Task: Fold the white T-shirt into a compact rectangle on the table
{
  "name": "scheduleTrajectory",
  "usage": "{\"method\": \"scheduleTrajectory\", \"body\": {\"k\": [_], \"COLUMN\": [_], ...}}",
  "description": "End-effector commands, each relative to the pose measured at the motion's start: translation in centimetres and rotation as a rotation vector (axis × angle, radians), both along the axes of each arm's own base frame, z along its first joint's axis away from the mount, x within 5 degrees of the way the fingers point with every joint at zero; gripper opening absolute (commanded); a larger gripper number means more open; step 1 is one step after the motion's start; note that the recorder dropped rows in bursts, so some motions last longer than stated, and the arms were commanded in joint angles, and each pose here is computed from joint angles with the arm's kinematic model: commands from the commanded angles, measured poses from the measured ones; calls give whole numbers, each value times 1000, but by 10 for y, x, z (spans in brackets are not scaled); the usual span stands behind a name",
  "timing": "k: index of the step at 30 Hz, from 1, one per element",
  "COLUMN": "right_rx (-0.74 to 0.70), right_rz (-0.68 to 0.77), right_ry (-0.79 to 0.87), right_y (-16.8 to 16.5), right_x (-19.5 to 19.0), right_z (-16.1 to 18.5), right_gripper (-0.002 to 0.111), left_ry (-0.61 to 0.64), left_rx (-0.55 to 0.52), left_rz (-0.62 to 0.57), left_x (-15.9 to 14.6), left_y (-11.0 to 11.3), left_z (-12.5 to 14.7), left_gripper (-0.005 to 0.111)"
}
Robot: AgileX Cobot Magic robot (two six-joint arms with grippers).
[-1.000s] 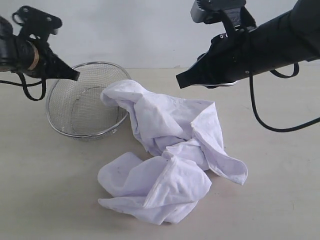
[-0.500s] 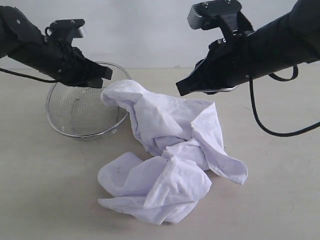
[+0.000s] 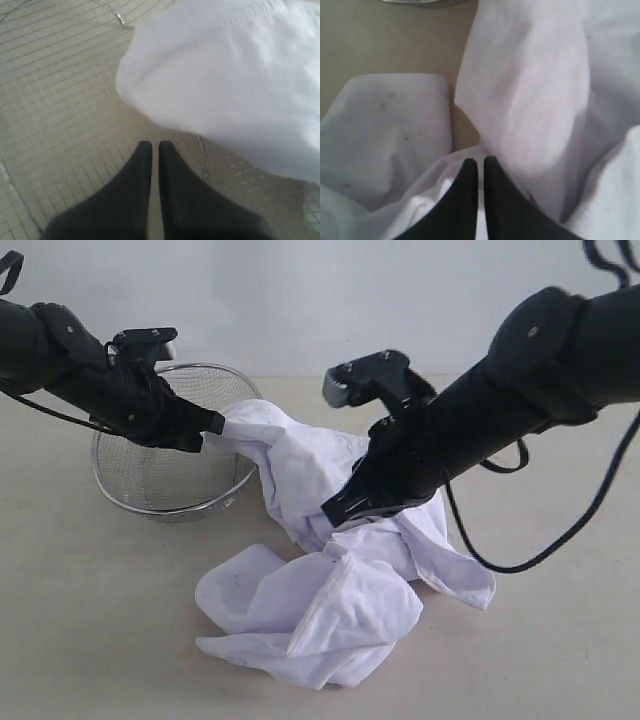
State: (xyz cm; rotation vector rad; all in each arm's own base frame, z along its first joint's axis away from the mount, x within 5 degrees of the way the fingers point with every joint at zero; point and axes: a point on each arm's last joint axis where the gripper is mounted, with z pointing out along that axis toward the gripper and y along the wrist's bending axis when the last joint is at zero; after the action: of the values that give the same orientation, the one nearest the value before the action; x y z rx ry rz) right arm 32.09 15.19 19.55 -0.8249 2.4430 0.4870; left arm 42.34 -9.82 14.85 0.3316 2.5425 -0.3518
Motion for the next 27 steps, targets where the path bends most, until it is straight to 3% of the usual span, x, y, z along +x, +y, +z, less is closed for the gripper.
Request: {"method": "scheduleTrajectory", "body": {"k": [1, 10, 14, 18, 27], "right_rx": [-24, -64, -96, -103, -101], "right_rz": [4, -52, -206, -266, -274], "right_ry": [27, 5, 2, 1, -61], "right_y": [12, 12, -24, -49, -49], "right_x": [16, 41, 57, 64, 72], "right_z": [-27, -36, -35, -35, -28], "right_gripper": [0, 0, 0, 0, 0], "left_ry": [4, 32, 34, 46, 43], "left_rx": [15, 42, 71, 116, 134], "left_rz": [19, 41, 42, 32, 77], "left_x": [6, 15, 23, 30, 41], "left_y": [9, 26, 37, 43, 75], "left_z": [-10, -30, -38, -46, -38], "left_gripper": [5, 5, 5, 5, 5]}}
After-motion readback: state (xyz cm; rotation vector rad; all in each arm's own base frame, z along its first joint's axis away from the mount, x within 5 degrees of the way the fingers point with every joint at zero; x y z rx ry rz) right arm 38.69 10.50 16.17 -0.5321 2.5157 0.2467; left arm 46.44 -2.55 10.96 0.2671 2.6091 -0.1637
